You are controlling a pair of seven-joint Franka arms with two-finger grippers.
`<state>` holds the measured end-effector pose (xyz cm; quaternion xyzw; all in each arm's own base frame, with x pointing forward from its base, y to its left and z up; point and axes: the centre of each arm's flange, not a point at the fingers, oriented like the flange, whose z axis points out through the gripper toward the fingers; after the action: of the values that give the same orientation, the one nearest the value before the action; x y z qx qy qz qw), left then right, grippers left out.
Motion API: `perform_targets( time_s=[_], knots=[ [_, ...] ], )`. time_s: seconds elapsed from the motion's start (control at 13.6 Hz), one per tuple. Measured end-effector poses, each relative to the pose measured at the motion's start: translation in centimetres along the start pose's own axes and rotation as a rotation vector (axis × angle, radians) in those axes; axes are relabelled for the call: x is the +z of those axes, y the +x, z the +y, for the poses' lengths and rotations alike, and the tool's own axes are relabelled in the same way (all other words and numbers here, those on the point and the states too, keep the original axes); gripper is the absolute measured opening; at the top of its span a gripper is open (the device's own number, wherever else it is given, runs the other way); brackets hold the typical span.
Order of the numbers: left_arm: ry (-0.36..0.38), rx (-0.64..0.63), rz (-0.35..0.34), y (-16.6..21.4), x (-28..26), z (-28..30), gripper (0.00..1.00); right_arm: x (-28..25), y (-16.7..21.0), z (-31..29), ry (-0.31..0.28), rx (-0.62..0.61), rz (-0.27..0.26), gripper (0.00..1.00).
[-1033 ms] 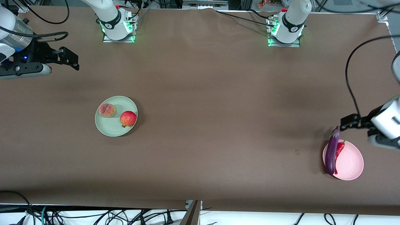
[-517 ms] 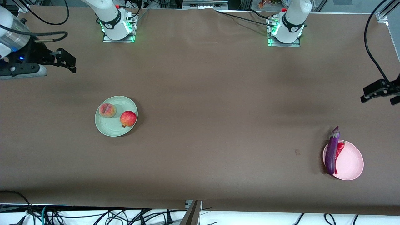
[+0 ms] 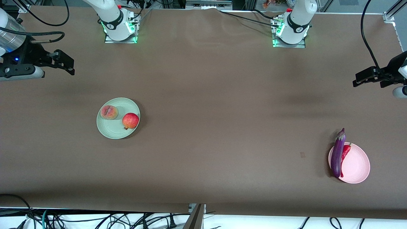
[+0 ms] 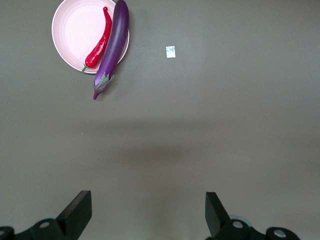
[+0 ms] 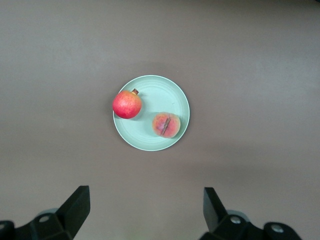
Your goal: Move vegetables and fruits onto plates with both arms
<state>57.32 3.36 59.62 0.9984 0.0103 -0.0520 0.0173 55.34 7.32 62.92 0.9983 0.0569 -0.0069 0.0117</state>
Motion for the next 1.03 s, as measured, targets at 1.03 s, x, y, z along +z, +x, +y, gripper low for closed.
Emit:
perform_targets(
  time_s=[1.03],
  knots=[
    [0.002, 0.007, -0.013, 0.64, 0.85, 0.48, 1.0, -0.13, 0.0, -0.46, 0.0, -0.008, 0.003, 1.0]
  ],
)
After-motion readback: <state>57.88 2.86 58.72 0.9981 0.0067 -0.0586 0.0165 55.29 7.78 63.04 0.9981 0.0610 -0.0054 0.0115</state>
